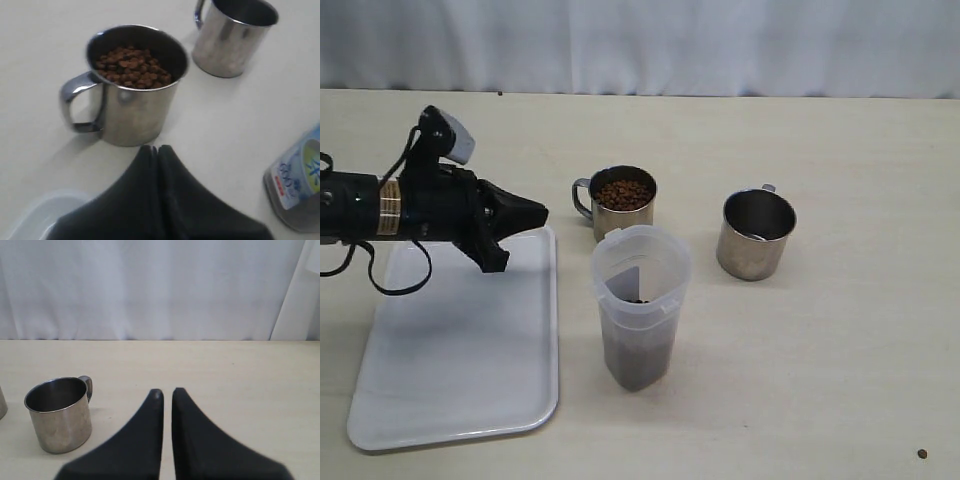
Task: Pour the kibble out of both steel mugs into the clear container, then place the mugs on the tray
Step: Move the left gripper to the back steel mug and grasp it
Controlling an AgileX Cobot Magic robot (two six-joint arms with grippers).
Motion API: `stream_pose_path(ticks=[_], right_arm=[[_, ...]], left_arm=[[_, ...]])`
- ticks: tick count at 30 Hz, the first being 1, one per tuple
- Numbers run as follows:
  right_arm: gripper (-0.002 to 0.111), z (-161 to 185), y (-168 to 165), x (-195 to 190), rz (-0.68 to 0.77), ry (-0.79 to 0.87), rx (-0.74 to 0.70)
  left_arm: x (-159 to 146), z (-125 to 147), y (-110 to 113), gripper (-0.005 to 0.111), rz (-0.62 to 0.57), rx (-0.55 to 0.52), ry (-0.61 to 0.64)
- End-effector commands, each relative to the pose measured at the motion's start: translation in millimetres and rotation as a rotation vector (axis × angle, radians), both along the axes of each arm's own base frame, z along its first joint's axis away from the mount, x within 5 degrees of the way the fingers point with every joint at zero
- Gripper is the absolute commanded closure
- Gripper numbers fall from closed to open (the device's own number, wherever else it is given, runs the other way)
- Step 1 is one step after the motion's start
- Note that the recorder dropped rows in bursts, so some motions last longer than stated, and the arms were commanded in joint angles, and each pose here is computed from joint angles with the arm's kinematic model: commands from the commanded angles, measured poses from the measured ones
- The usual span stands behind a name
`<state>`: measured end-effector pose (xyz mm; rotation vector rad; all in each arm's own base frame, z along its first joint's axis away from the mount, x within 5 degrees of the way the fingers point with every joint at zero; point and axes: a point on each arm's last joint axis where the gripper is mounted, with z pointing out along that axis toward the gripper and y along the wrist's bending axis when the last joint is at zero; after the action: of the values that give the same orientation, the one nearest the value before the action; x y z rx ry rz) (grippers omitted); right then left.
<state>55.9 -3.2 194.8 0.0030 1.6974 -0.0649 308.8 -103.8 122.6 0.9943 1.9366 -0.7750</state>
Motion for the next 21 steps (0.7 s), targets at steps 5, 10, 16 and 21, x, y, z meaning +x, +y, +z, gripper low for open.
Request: stream_pose_path(ticks=[5,10,16,21], right_arm=[[0.103,-0.7,-0.2,-0.2,-0.004,-0.002,-0.003],[0.103,-0.7,-0.2,-0.2,-0.004,-0.002,-0.003],[0.103,-0.7,-0.2,-0.2,-0.004,-0.002,-0.003],[0.103,-0.7,-0.2,-0.2,-0.004,-0.002,-0.003]], left_arm=[[30.4,-25.7,-14.5,0.107,-0.153,-0.120,0.006],[35.1,-32.8,-21.9,0.075,-0.195,-0.069,-0.031],[39.2,-35.8,-45.2,0.043,-0.160,0.028,-0.175],[46.8,-35.7,-46.9,0.039,-0.051,0.050,-0.195]])
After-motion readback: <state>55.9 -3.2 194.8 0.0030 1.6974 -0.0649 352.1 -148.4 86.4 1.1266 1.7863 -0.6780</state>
